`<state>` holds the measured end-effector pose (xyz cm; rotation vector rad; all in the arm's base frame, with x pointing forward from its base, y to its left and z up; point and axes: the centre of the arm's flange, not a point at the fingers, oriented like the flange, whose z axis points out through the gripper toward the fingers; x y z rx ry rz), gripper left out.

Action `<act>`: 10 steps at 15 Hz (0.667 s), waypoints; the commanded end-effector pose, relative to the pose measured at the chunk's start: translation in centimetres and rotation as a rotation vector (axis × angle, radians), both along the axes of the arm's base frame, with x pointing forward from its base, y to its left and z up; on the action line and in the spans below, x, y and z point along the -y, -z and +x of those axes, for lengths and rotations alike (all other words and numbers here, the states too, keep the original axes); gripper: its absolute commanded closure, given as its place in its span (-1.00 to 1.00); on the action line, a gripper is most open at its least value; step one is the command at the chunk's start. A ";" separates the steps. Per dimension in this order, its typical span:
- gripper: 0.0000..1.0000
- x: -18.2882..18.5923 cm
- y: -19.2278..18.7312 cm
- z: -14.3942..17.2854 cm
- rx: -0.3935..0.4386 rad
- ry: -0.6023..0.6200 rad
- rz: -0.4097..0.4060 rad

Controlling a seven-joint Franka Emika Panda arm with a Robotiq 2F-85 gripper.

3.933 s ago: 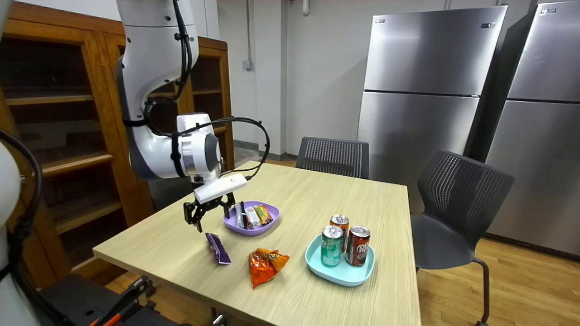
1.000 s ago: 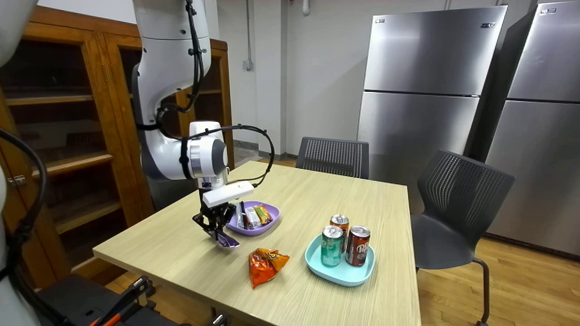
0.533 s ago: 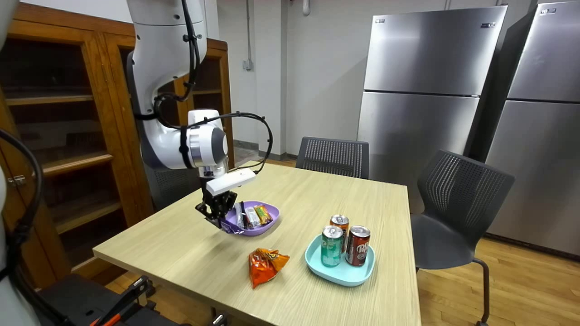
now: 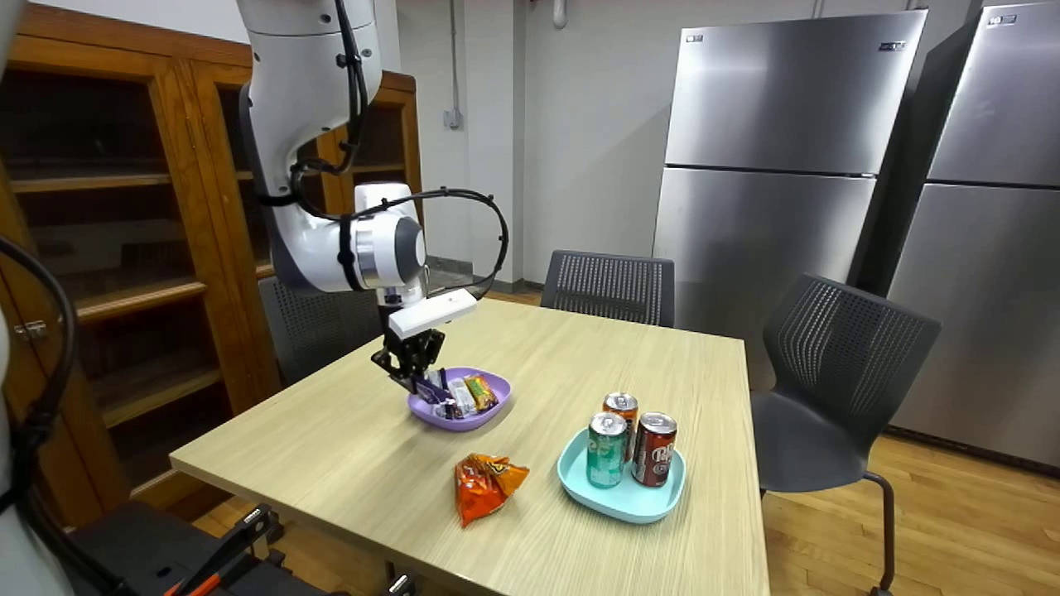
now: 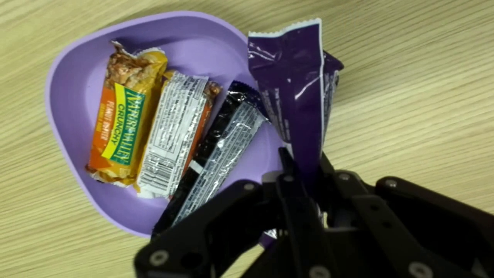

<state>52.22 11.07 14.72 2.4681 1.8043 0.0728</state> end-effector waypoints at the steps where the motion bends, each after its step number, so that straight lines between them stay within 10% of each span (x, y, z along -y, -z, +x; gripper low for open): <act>1: 0.93 0.6 -1.0 2.3 0.037 0.038 0.013; 10: 0.76 1.0 -0.3 5.2 0.119 0.160 -0.010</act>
